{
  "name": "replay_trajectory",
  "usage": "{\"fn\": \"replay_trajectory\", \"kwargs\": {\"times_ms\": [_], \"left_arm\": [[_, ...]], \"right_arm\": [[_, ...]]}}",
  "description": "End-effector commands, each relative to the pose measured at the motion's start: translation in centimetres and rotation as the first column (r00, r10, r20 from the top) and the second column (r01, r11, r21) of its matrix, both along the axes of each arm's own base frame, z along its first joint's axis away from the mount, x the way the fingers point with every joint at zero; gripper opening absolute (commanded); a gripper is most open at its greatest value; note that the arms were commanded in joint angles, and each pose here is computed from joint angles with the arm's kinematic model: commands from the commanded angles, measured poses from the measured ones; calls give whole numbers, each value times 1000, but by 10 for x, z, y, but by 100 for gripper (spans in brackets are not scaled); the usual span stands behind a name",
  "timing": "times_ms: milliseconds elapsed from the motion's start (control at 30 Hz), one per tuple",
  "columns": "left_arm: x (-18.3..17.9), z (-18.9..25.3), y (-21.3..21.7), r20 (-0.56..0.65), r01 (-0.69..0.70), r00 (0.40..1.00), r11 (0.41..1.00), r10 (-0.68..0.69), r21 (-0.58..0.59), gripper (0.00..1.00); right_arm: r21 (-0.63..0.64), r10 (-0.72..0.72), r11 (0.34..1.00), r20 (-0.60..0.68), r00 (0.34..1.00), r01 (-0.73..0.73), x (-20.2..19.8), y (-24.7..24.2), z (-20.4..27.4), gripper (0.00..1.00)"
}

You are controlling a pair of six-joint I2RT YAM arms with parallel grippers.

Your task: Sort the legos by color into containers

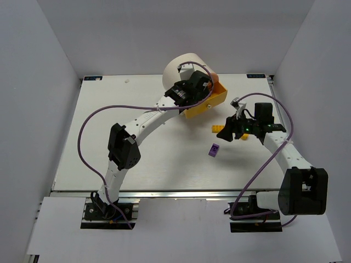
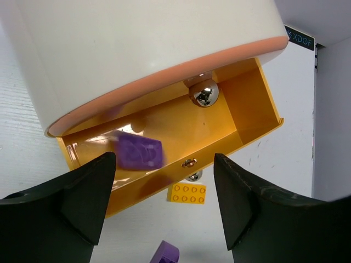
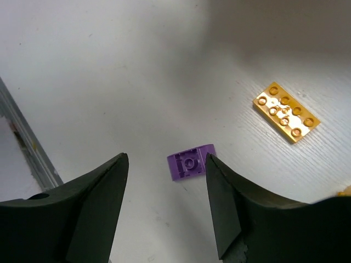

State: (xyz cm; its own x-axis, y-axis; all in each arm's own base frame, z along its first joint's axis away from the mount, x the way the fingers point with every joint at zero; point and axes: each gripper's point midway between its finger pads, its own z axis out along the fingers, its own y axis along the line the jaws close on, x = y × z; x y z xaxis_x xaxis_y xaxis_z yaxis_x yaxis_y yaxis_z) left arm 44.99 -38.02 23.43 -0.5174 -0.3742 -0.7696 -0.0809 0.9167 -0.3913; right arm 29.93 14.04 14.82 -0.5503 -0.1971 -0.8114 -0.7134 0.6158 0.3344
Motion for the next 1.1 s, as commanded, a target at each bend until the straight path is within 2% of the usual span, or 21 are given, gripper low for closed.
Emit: {"fn": "replay_trajectory", "kwargs": {"times_ms": [0, 100, 167, 200, 267, 300, 333, 367, 400, 467, 500, 533, 567, 600, 667, 700, 733, 767, 800, 833, 1067], "left_arm": [[-2, 41, 12, 62, -22, 998, 999, 25, -49, 82], [-3, 40, 13, 60, -19, 998, 999, 22, -49, 84], [-3, 46, 12, 71, -18, 997, 998, 22, -60, 81], [-4, 56, 13, 85, -13, 996, 997, 19, -74, 78], [-6, 65, 13, 102, -1, 995, 996, 10, -87, 62], [-11, 87, 17, 136, 11, 991, 993, 5, -121, 55], [-15, 95, 20, 147, 19, 989, 991, 0, -129, 38], [-21, 85, 26, 136, 35, 990, 995, -22, -96, 33], [-32, 116, 34, 196, 61, 980, 988, -33, -139, 29], [-46, 121, 48, 225, 94, 972, 989, -67, -111, 25], [-55, 100, 54, 203, 112, 975, 991, -94, -78, 26], [-68, 119, 75, 239, 112, 967, 990, -88, -87, 32], [-77, 116, 83, 238, 121, 966, 990, -100, -75, 50], [-88, 83, 93, 188, 124, 975, 992, -116, -31, 59], [-113, 88, 120, 201, 109, 975, 992, -94, -62, 76], [-125, 53, 133, 136, 99, 986, 995, -95, -24, 78], [-134, 43, 143, 114, 65, 992, 997, -60, -47, 81], [-147, 48, 155, 120, 56, 992, 995, -46, -82, 82], [-160, 15, 167, 55, 43, 998, 998, -41, -45, 84], [-167, 7, 173, 32, 14, 999, 997, -12, -79, 85], [-214, -43, 214, -71, -82, 995, 982, 71, -167, 88]], "right_arm": [[29, 95, 995, 48, 994, -97, -5, 9, 16, 64], [27, 103, 994, 57, 993, -105, -5, 10, 17, 64], [21, 108, 994, 63, 992, -109, -4, 8, 17, 64], [6, 136, 991, 80, 988, -137, -6, 9, 15, 64], [-7, 215, 976, 131, 968, -216, -12, 12, 17, 63], [-79, 333, 943, 203, 921, -323, -21, 10, 8, 62], [-103, 426, 905, 258, 867, -413, -30, 13, 9, 63], [-155, 511, 859, 295, 807, -487, -39, 12, 2, 64], [-262, 681, 730, 350, 643, -631, -63, 9, -14, 64], [-358, 806, 586, 346, 480, -726, -71, 1, -32, 65], [-412, 845, 522, 371, 386, -747, -69, 1, -35, 65], [-412, 866, 487, 343, 365, -770, -71, -2, -38, 66], [-427, 878, 464, 336, 340, -776, -61, -2, -41, 67], [-451, 892, 435, 333, 305, -779, -58, -2, -42, 68], [-553, 922, 370, 318, 221, -747, -40, -2, -52, 70], [-590, 930, 350, 311, 195, -727, -32, -3, -55, 72], [-653, 945, 309, 292, 147, -692, -20, -4, -60, 74], [-667, 953, 287, 275, 130, -688, -17, -6, -64, 78], [-690, 963, 249, 253, 95, -679, -12, -5, -65, 78], [-693, 967, 225, 245, 69, -685, -12, -3, -66, 78], [-713, 985, 101, 170, -31, -694, -4, 14, -85, 79]]}}
